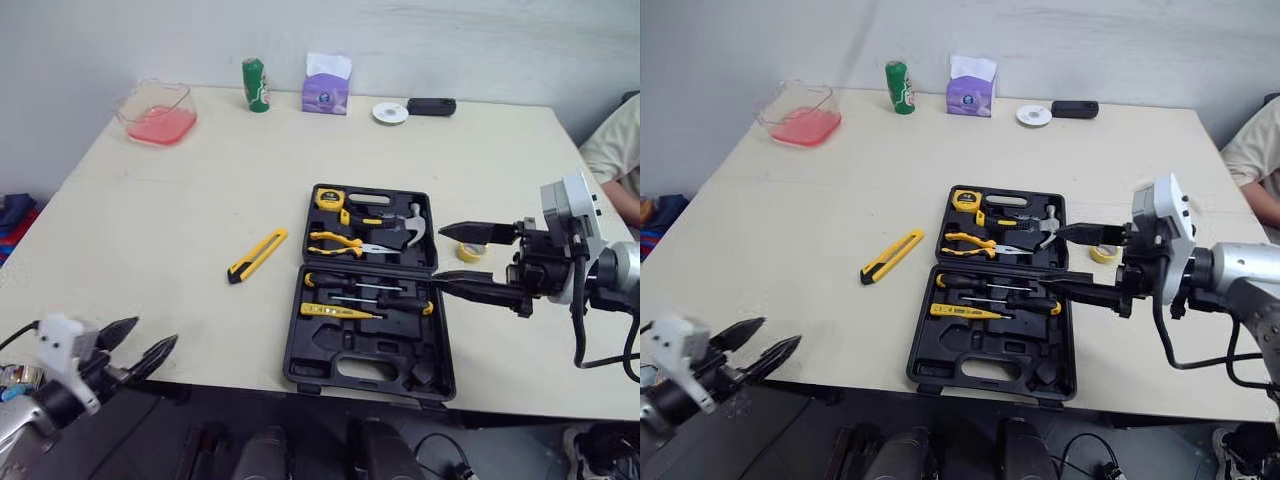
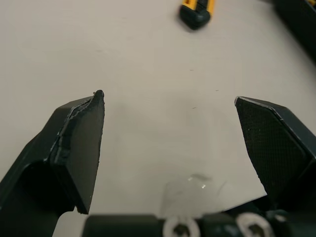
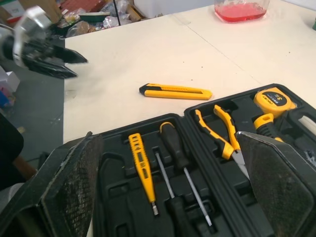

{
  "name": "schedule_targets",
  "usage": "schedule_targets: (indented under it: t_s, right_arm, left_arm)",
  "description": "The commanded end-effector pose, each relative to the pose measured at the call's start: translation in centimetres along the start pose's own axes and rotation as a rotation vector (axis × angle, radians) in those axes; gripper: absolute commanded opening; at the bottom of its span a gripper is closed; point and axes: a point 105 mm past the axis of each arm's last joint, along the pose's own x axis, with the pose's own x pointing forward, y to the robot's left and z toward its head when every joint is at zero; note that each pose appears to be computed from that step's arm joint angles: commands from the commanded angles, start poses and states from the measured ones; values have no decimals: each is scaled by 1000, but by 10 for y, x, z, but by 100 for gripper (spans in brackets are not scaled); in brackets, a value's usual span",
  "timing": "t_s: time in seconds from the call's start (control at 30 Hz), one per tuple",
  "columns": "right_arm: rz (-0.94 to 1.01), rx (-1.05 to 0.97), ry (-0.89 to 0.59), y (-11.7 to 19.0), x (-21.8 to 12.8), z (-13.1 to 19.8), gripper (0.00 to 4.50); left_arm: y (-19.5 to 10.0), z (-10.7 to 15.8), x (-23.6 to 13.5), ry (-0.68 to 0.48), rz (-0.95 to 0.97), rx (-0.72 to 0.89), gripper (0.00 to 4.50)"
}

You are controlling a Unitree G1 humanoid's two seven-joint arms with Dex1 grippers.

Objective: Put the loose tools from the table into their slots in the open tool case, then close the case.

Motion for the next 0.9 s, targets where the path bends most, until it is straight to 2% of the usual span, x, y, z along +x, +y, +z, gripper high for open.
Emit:
schedule_targets:
  t_s: [0.03, 0.13, 0.37, 0.5, 0.63, 0.77, 0.9]
  right_arm:
    - [10, -33, -18, -4, 3, 5, 450]
    - [15, -42, -10, -5, 5, 3, 450]
    - [-2, -62, -10, 3, 8, 2, 450]
    - [-26, -63, -13, 12, 10, 0, 450]
    - [-58, -49, -20, 22, 12, -4, 450]
    - [-67, -49, -22, 27, 16, -5, 450]
    - [-73, -50, -25, 30, 19, -5, 450]
  left_arm:
    - [-7, 19, 2, -22, -29, 81, 444]
    - [-12, 27, 16, 0, -80, 115, 444]
    - [-21, 52, 77, 105, -198, 228, 444]
    - [-32, 56, 110, 190, -265, 265, 444]
    - [-38, 64, 145, 207, -283, 211, 444]
    - [-38, 57, 167, 275, -280, 253, 444]
    - [-54, 40, 174, 366, -387, 299, 444]
